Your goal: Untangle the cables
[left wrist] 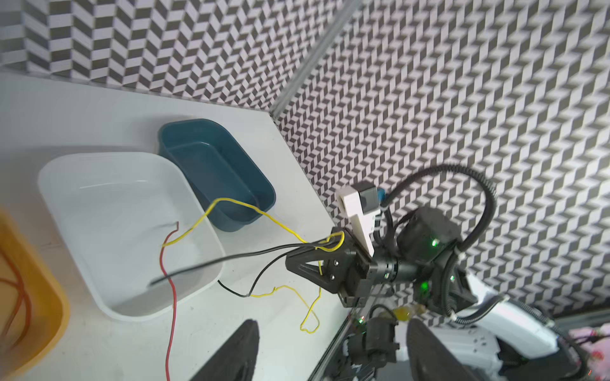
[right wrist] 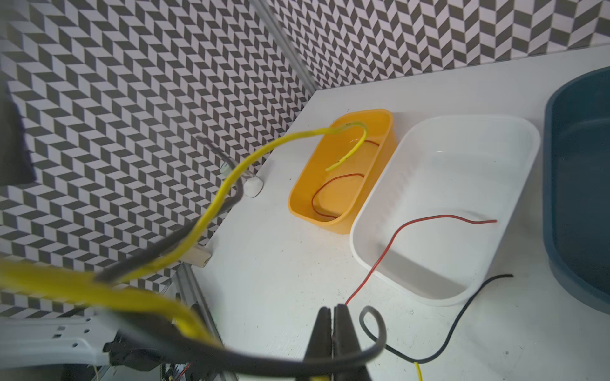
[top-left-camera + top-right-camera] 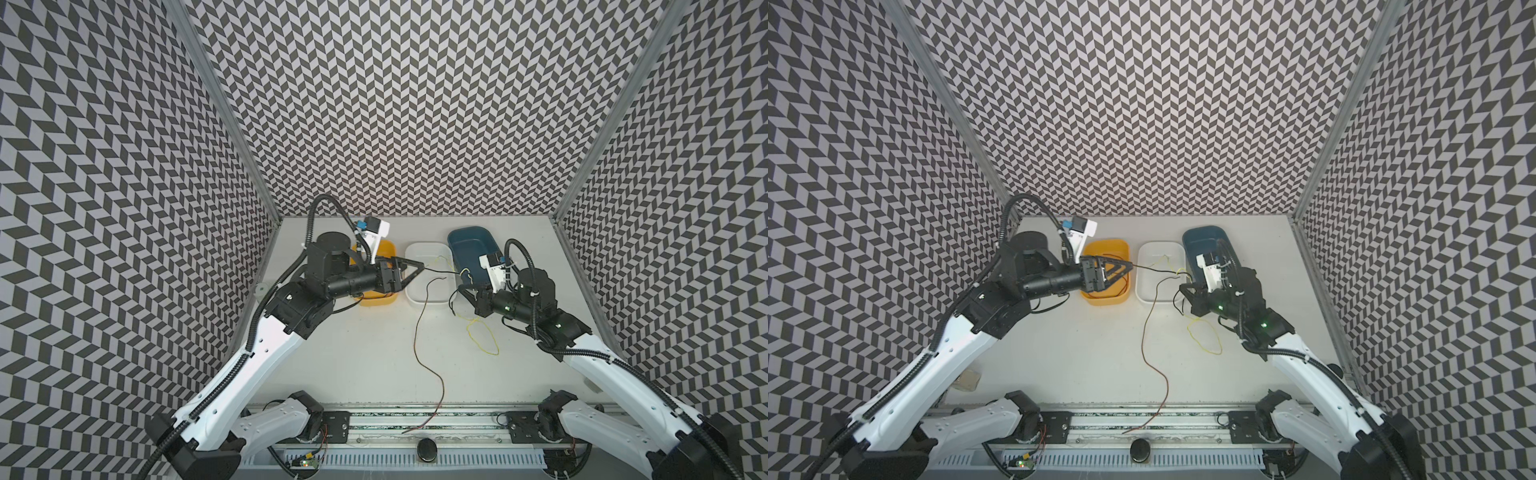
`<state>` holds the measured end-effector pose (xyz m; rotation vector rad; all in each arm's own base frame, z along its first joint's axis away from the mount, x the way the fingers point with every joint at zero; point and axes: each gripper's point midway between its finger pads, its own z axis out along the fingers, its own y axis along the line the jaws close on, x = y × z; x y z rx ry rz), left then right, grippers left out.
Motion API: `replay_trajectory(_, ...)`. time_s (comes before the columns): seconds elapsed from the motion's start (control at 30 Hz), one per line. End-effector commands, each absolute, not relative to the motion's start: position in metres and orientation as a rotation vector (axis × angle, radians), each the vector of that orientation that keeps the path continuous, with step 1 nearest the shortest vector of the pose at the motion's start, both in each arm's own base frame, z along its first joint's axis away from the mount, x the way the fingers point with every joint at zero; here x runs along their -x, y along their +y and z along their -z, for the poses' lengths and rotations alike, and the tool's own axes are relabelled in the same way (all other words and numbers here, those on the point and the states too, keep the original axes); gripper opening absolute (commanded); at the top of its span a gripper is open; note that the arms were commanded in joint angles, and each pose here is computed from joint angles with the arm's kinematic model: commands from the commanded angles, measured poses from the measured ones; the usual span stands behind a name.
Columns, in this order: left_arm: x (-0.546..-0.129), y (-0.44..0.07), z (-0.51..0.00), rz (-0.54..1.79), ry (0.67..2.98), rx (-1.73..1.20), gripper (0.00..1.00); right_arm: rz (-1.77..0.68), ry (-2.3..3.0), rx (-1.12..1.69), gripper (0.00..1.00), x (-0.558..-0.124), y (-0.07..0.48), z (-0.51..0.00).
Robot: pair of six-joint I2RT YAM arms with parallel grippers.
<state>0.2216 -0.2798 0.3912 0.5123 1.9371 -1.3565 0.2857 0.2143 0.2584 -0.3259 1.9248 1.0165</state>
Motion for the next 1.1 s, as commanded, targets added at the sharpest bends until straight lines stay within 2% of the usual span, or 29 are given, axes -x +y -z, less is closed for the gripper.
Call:
replay_trajectory(0.0,-0.203,-0.298,-0.410,1.361,1.857,-0.633,0.75,-1.068,1.880,0.446,0.00,-0.274,0.231,-0.271)
replay_trajectory(0.53,-0.216,-0.323,-0.363,1.252,2.019,-0.685,0.75,-1.037,1.892,0.633,0.00,-0.250,0.254,-0.268)
replay_trajectory(0.9,-0.206,-0.331,-0.355,1.293,2.036,-0.747,0.49,-1.007,1.900,0.653,0.00,-0.251,0.255,-0.269)
replay_trajectory(1.07,-0.205,-0.326,-0.341,1.222,2.074,-0.782,0.51,-1.000,1.912,0.650,0.00,-0.251,0.254,-0.269)
